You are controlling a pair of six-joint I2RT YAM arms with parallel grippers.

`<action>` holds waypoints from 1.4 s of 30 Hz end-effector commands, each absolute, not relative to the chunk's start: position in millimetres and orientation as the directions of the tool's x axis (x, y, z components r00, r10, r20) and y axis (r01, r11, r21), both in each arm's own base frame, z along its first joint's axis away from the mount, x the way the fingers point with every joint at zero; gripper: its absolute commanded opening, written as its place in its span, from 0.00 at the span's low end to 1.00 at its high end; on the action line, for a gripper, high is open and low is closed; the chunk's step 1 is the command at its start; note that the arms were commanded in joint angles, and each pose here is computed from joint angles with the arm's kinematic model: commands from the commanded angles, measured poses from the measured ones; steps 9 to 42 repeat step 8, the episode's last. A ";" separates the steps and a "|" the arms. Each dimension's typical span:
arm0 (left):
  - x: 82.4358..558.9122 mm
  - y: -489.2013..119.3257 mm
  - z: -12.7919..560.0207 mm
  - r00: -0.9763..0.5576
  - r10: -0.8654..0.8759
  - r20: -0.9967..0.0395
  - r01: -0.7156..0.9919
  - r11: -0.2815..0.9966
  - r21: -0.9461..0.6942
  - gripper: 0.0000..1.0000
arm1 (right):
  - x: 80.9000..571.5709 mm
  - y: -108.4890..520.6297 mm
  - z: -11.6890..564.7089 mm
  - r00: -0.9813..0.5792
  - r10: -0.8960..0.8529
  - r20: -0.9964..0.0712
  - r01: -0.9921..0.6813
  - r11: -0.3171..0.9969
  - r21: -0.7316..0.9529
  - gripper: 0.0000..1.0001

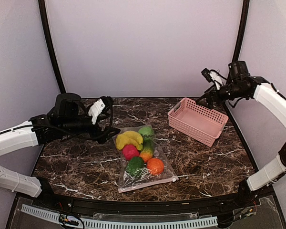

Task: Place the food in the zip-top bag and seal the zipper
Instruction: Reset both arms

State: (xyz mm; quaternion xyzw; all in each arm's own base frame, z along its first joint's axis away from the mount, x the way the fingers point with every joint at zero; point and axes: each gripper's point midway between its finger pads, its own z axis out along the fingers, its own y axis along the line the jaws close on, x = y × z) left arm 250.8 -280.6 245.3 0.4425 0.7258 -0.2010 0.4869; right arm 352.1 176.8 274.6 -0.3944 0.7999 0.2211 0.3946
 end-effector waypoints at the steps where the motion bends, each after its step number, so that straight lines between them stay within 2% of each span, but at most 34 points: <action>1: 275.5 -249.6 285.8 -0.087 0.352 -0.932 0.672 0.711 0.206 0.88 | 400.9 112.5 336.1 -0.344 -0.246 -0.906 -0.532 0.846 -0.027 0.99; 8: 277.9 -241.9 281.3 -0.104 0.327 -0.939 0.637 0.747 0.190 0.90 | 402.8 110.0 324.7 -0.359 -0.174 -0.917 -0.492 0.870 0.027 0.99; 42: 277.9 -241.9 281.3 -0.104 0.327 -0.939 0.637 0.747 0.190 0.90 | 402.8 110.0 324.7 -0.359 -0.174 -0.917 -0.492 0.870 0.027 0.99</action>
